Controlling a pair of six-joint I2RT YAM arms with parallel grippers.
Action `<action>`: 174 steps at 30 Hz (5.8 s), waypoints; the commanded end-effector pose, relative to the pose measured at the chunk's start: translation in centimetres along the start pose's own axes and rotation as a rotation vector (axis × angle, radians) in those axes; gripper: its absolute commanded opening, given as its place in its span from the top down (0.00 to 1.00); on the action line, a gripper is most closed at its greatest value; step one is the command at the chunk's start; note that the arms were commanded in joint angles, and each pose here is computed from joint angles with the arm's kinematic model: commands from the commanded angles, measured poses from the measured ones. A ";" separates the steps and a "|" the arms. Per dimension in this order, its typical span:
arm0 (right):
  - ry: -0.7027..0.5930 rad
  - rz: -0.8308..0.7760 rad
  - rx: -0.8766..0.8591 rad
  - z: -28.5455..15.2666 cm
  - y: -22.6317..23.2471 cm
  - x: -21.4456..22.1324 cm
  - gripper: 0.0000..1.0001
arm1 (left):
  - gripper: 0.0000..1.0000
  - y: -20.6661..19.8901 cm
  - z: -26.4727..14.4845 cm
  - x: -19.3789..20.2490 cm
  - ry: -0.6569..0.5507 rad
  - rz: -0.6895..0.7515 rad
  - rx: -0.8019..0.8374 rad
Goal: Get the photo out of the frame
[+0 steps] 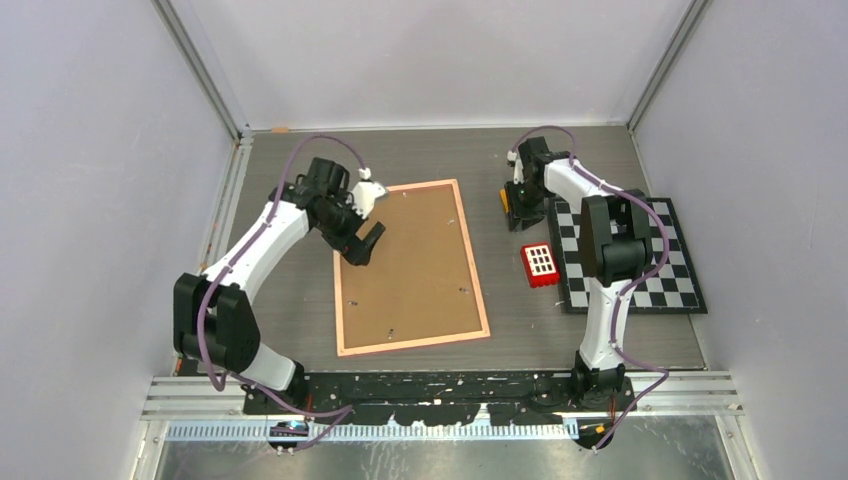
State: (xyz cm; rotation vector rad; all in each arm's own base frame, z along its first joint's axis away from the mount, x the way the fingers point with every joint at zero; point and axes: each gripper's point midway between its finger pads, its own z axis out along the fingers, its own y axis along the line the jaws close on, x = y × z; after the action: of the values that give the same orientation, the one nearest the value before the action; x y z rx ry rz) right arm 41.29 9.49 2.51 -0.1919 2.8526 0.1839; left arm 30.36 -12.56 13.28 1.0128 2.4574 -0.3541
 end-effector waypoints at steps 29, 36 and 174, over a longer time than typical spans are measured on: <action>-0.202 -0.032 -0.268 -7.1 6.0 -2.8 0.24 | 0.00 -21.5 7.2 6.4 0.180 0.574 0.437; -0.333 -0.089 -0.179 -8.9 4.6 -5.2 0.01 | 0.00 -19.7 9.6 7.3 0.209 0.642 0.302; -0.279 -0.182 -0.249 -23.0 16.1 -3.4 0.99 | 0.00 1.4 -12.6 -25.3 -0.549 -0.798 0.142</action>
State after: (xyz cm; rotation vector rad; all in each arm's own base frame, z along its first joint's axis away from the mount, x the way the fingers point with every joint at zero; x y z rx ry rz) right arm 35.20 24.34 23.10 -0.4323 2.6373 0.6536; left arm 42.55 -20.27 34.41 0.0157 2.2627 -0.7687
